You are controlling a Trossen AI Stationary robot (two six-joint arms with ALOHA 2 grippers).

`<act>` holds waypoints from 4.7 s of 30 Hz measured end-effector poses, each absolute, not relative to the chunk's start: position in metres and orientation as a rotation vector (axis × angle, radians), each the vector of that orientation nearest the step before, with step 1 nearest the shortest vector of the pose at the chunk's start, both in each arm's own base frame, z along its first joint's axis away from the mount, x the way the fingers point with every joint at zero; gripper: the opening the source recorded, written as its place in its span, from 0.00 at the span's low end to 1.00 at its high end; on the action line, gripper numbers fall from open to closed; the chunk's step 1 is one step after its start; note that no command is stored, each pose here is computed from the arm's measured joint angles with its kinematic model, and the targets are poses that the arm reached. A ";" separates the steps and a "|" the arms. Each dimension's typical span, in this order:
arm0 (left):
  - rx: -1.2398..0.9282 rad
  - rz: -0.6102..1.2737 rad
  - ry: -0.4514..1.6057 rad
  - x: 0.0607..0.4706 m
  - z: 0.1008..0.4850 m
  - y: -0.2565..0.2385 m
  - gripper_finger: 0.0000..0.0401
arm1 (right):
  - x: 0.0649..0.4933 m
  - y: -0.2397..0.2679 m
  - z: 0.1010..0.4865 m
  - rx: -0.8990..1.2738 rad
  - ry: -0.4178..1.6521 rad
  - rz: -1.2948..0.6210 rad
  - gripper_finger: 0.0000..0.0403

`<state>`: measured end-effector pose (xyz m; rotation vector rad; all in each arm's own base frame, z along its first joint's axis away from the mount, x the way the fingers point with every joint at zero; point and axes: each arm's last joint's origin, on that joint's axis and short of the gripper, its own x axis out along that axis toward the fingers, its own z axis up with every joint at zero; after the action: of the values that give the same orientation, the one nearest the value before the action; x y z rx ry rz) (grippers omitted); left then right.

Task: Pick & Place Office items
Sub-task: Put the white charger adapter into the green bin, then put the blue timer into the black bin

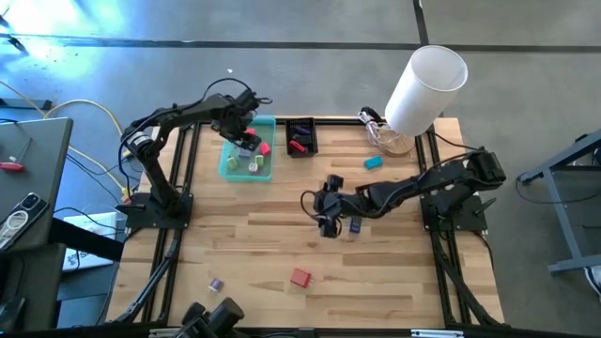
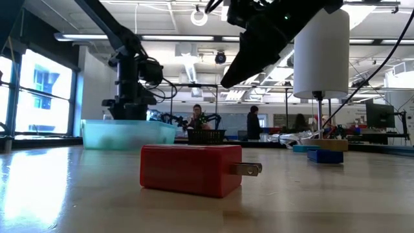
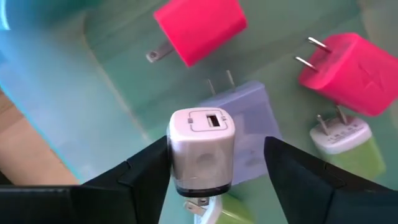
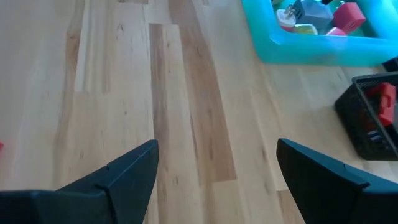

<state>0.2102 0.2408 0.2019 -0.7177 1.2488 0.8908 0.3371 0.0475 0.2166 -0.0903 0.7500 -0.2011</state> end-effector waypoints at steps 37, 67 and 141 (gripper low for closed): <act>-0.211 1.026 1.416 0.233 0.206 0.219 0.62 | 0.336 0.051 0.215 -0.038 0.776 -0.132 0.78; -0.232 0.413 1.167 0.282 0.281 0.030 0.62 | 0.284 0.104 0.234 0.120 0.947 -0.044 0.78; -0.094 0.369 1.099 0.284 0.268 -0.039 0.62 | 0.260 0.063 0.127 0.032 1.286 -0.202 0.78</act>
<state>0.2835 -0.0389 0.2677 -0.0937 1.0988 0.3688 0.2598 0.0629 0.1271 0.0318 1.2856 -0.2016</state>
